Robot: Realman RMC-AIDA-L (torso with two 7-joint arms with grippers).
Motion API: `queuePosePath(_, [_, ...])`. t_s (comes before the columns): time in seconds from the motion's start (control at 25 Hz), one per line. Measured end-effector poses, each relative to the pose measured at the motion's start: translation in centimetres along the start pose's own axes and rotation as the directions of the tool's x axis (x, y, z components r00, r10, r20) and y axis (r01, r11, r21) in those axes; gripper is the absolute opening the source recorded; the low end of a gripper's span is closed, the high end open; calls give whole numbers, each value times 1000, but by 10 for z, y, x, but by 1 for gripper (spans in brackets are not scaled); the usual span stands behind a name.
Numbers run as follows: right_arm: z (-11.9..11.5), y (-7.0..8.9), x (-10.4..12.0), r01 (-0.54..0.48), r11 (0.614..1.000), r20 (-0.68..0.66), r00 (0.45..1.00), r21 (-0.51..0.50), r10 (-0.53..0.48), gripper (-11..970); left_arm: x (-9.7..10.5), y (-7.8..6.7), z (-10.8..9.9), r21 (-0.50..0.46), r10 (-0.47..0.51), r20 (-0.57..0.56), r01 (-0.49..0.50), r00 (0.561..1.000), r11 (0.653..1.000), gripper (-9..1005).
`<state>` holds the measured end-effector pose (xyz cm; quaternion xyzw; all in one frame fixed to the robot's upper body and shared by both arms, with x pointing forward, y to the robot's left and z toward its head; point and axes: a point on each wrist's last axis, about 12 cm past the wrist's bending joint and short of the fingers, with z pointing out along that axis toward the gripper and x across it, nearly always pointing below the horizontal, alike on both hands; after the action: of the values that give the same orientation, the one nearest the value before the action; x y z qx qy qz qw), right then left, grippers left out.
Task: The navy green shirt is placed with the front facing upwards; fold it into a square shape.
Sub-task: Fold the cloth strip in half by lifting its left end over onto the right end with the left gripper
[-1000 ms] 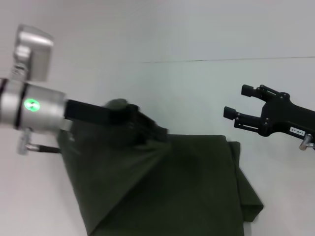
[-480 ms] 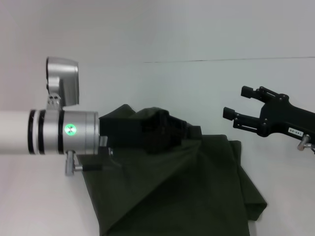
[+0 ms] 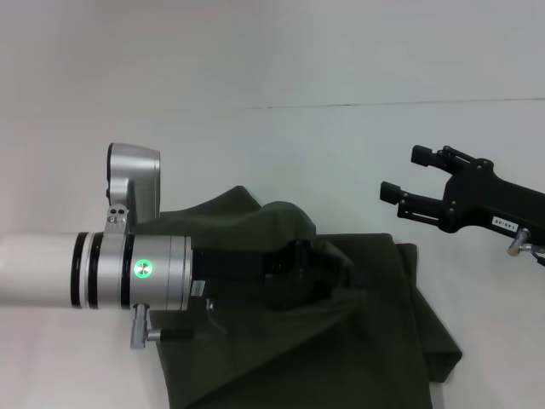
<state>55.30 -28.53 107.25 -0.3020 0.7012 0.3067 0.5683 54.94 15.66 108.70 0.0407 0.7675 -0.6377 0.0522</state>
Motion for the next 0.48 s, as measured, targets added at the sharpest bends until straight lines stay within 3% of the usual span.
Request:
queuePosePath(0.24, [0,0,0,-2,1000,0,1000,0,2,899,9,5,-4,12,6,-7,-6,1000,1000,99])
queuePosePath(0.48, [1,1,2,-10,1000,-3,1000,2,10,899,18,3,-4,72,56,-40,-53,998,996,230])
